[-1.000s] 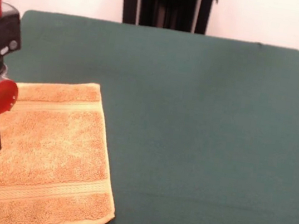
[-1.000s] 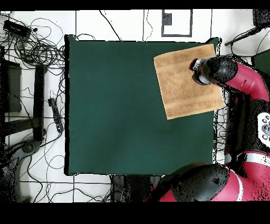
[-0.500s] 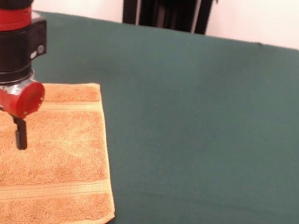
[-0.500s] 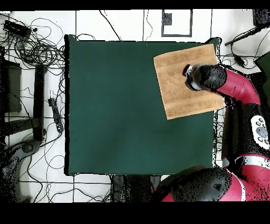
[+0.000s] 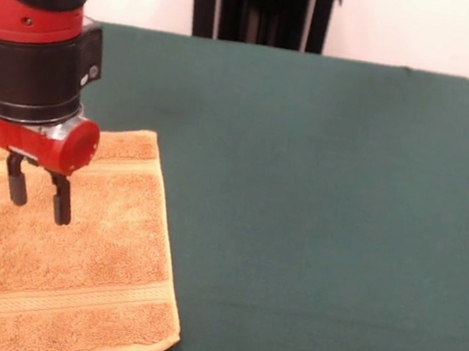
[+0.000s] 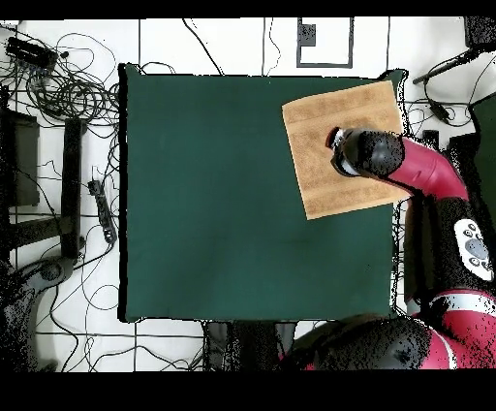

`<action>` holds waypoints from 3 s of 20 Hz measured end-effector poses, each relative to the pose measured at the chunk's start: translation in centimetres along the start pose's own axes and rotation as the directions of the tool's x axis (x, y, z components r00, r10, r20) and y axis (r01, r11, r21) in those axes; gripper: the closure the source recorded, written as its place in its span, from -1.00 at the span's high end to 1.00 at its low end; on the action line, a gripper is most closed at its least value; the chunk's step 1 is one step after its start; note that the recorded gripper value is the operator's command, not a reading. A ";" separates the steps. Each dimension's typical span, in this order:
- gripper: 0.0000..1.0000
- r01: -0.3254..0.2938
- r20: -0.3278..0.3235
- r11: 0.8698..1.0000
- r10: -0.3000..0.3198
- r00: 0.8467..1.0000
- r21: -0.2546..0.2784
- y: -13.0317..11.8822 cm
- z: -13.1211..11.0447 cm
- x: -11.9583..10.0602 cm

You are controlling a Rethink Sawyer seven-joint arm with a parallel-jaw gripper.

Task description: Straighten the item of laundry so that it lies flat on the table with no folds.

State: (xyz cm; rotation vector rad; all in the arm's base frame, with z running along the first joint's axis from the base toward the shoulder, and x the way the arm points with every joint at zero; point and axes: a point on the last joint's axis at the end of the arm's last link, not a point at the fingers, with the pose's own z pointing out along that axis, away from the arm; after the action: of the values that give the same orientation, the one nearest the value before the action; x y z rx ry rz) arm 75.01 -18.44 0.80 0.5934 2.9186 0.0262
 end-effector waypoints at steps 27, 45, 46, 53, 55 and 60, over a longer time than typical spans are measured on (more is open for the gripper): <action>1.00 0.048 -0.028 0.997 -0.046 0.999 0.068 -0.3 1.9 4.9; 1.00 0.092 -0.022 0.990 -0.090 0.996 0.108 0.7 4.2 6.5; 1.00 0.097 -0.021 0.989 -0.095 0.995 0.113 0.8 4.2 6.5; 1.00 0.112 -0.020 0.985 -0.110 0.994 0.133 1.3 4.0 6.8; 1.00 0.116 -0.019 0.983 -0.114 0.993 0.140 1.4 4.0 6.9; 1.00 0.141 -0.015 0.975 -0.141 0.990 0.174 3.1 3.9 7.7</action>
State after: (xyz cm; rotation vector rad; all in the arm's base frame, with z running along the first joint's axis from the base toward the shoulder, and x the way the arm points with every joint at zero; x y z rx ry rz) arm 69.85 -12.68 -4.13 0.4086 2.9780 -0.2485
